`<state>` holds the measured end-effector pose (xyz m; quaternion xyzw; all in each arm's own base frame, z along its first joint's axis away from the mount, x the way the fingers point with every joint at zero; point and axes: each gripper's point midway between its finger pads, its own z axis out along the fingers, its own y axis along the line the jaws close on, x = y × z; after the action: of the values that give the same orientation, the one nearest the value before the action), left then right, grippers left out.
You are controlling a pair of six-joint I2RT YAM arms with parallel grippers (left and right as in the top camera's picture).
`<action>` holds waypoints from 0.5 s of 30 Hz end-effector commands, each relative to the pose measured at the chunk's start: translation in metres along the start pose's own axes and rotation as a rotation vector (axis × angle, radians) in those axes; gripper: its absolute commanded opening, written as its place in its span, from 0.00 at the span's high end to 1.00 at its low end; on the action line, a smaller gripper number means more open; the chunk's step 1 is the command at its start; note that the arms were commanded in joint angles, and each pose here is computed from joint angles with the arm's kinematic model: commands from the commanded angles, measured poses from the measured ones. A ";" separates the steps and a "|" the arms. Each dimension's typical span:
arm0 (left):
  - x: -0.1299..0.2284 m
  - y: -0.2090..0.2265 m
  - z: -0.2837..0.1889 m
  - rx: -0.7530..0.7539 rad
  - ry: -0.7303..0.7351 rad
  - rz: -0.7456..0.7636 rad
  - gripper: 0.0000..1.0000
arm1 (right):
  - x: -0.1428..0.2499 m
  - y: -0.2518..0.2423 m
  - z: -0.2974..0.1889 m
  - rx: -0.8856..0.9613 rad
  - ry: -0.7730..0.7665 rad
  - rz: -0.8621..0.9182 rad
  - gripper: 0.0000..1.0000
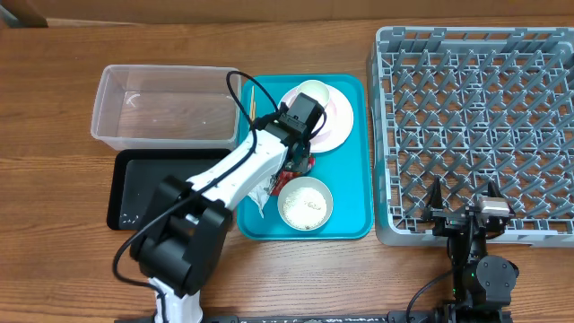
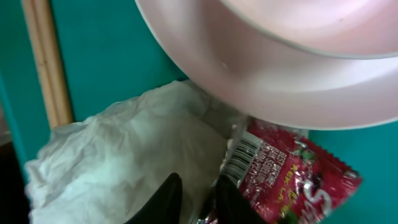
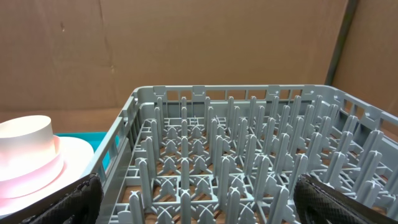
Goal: Sort waste into correct bins and load items into the dishwasher
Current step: 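Close the left gripper on the red wrapper and lift it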
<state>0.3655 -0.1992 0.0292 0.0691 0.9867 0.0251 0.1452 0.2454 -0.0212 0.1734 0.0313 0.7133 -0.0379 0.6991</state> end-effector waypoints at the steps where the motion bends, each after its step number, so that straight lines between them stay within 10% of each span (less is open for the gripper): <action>1: 0.004 0.001 0.013 -0.011 0.022 -0.005 0.87 | 0.003 -0.002 0.000 0.009 0.000 -0.006 0.00; 15: -0.036 -0.005 -0.042 0.047 -0.107 -0.033 0.96 | 0.003 -0.002 0.000 0.009 0.001 -0.006 0.00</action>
<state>0.3762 -0.2059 0.0473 0.0661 0.9847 0.0168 0.1606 0.2454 -0.0212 0.1734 0.0314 0.7133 -0.0380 0.6991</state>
